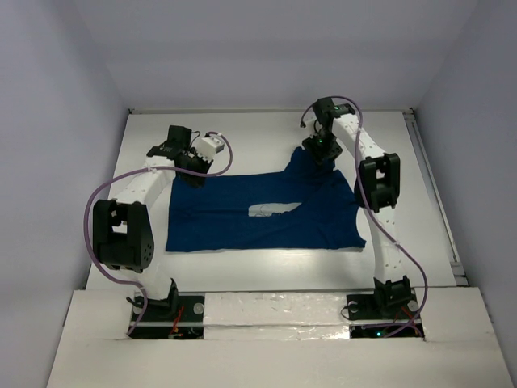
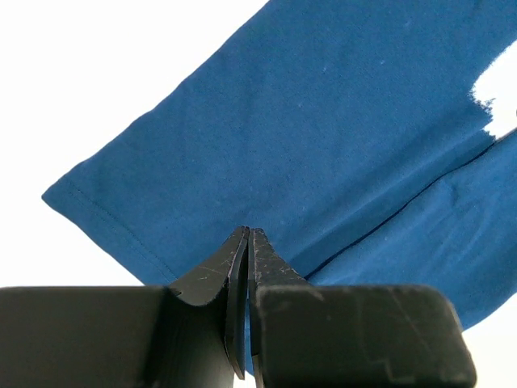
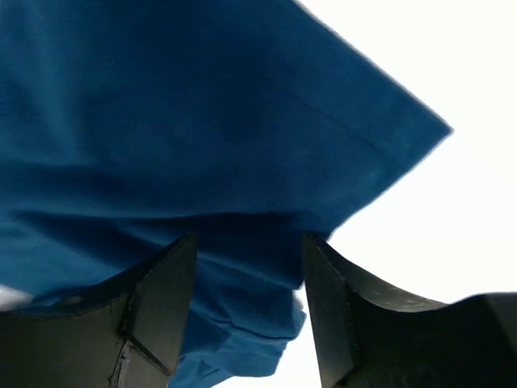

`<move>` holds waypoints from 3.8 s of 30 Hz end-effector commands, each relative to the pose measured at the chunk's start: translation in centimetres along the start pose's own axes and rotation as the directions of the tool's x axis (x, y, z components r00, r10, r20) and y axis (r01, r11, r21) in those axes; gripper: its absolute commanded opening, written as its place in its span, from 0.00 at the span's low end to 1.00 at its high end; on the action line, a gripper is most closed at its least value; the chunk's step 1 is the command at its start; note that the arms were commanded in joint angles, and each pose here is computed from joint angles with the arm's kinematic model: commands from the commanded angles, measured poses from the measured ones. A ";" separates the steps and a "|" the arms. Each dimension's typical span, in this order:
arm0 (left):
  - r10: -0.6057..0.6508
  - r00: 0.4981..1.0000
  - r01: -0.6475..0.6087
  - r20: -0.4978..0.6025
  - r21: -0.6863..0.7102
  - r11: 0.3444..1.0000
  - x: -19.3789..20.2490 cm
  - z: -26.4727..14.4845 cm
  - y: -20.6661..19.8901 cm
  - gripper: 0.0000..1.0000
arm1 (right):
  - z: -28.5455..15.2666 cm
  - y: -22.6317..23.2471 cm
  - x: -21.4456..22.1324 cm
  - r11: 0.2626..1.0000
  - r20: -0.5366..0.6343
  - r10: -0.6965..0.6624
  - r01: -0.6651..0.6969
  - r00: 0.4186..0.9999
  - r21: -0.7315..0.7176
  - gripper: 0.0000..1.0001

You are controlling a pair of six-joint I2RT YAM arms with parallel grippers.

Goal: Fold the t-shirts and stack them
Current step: Grap the side of the flattened tshirt furthest away from the robot with both arms

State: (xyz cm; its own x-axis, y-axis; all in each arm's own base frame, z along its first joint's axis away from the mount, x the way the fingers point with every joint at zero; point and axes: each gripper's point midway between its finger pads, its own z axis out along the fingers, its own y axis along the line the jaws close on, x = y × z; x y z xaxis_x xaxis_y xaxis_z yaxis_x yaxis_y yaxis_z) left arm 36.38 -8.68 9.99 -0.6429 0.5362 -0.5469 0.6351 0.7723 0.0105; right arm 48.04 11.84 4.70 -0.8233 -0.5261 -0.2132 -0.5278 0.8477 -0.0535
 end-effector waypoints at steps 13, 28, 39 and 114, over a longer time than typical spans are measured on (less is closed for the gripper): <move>-0.003 0.998 0.005 0.068 -0.025 1.000 -1.5 -1.9 0.1 0.00 | -2.5 4.3 -8.4 0.995 0.268 -0.073 0.089 0.961 -0.051 0.62; -0.005 0.997 0.007 0.076 -0.030 1.000 -1.5 -1.8 0.1 0.00 | 0.0 5.6 -10.3 0.996 0.294 0.015 0.011 0.956 -0.087 0.63; -0.008 0.997 0.010 0.075 -0.034 0.999 -1.1 -1.7 0.1 0.00 | 0.4 7.8 -10.2 0.991 0.282 0.005 0.033 0.959 -0.128 0.55; -0.131 0.991 0.116 -0.019 -0.348 0.930 -0.2 4.6 14.1 0.62 | 1.4 6.4 -6.7 0.998 0.176 0.065 -0.061 0.982 -0.028 0.06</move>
State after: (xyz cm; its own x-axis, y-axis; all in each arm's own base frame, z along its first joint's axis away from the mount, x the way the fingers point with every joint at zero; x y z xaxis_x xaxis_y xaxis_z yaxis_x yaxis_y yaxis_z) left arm 47.16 1.02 5.06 -0.7304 0.4494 -0.5144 0.3411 0.8924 0.2953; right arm 50.52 21.05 3.20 -0.8150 -0.4483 -0.3671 -0.4759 0.8793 -0.0173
